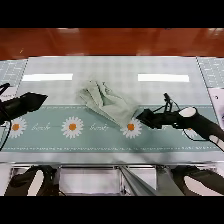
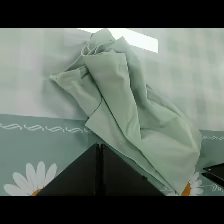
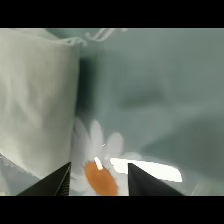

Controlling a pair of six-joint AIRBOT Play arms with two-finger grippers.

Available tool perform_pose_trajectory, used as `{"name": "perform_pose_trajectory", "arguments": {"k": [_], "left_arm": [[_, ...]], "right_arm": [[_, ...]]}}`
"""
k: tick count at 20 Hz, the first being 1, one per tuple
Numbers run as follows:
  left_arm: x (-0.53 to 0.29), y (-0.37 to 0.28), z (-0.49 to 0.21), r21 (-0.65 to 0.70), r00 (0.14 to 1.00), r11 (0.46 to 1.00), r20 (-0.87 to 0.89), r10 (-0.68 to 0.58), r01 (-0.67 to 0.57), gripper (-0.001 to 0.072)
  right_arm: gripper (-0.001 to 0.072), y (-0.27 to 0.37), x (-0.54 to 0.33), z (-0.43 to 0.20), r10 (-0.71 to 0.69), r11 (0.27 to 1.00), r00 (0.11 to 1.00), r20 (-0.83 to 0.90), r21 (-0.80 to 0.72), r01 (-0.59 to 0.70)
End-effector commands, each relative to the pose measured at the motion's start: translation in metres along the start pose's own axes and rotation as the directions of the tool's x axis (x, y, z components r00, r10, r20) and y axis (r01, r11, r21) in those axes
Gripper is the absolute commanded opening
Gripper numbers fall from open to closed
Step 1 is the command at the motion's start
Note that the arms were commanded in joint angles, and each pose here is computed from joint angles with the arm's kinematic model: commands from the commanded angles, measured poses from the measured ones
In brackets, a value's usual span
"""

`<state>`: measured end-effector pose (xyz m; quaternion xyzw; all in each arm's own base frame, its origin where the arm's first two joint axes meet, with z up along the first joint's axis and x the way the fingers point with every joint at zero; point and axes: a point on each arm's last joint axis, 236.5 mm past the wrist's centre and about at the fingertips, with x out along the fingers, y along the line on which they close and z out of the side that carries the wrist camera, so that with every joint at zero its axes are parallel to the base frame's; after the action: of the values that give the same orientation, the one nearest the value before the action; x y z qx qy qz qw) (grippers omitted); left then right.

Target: Fold the shirts.

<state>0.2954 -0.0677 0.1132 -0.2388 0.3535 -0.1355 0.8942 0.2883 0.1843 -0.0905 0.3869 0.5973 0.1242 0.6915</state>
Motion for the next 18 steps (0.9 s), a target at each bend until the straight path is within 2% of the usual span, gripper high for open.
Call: {"name": "perform_pose_trajectory", "arguments": {"k": [1, 5, 6, 7, 8, 10, 12, 15, 18], "left_arm": [[0.009, 0.004, -0.008, -0.018, 1.0, 1.0, -0.023, -0.002, 0.002, 0.0016], [0.01, 0.005, -0.005, -0.02, 1.0, 1.0, -0.013, 0.002, -0.003, 0.0016], [0.01, 0.006, -0.004, -0.02, 1.0, 1.0, -0.009, 0.003, -0.003, 0.0016], [0.01, 0.006, -0.003, -0.02, 1.0, 1.0, -0.005, 0.005, -0.005, 0.0016], [0.01, 0.006, -0.003, -0.02, 1.0, 1.0, -0.004, 0.005, -0.005, 0.0016], [0.01, 0.006, -0.003, -0.02, 1.0, 1.0, -0.005, 0.005, -0.005, 0.0016], [0.01, 0.006, -0.003, -0.02, 1.0, 1.0, -0.004, 0.005, -0.005, 0.0016], [0.01, 0.006, -0.003, -0.02, 1.0, 1.0, -0.005, 0.005, -0.005, 0.0016], [0.01, 0.006, -0.003, -0.021, 1.0, 1.0, -0.005, 0.004, -0.004, 0.0016]], "right_arm": [[0.0415, 0.025, 0.042, -0.002, 0.08, 0.997, 0.993, -0.091, 0.008, -0.08], [0.0396, 0.064, 0.063, 0.007, 0.108, 0.991, 0.987, -0.117, -0.064, -0.116], [0.0335, 0.073, 0.066, 0.01, 0.117, 0.989, 0.986, -0.12, -0.076, -0.126], [0.014, 0.083, 0.067, 0.012, 0.126, 0.985, 0.984, -0.128, -0.101, -0.14], [0.0028, 0.093, 0.065, 0.014, 0.142, 0.977, 0.981, -0.133, -0.142, -0.16], [0.0027, 0.12, 0.054, 0.017, 0.154, 0.95, 0.973, -0.17, -0.246, -0.193], [0.0027, 0.142, 0.034, 0.033, 0.067, 0.914, 0.982, -0.174, -0.385, -0.131], [0.0026, 0.192, -0.021, 0.079, -0.036, 0.82, 0.998, -0.052, -0.572, 0.0], [0.0026, 0.247, -0.098, 0.115, -0.034, 0.732, 0.993, 0.112, -0.674, 0.1]]}}
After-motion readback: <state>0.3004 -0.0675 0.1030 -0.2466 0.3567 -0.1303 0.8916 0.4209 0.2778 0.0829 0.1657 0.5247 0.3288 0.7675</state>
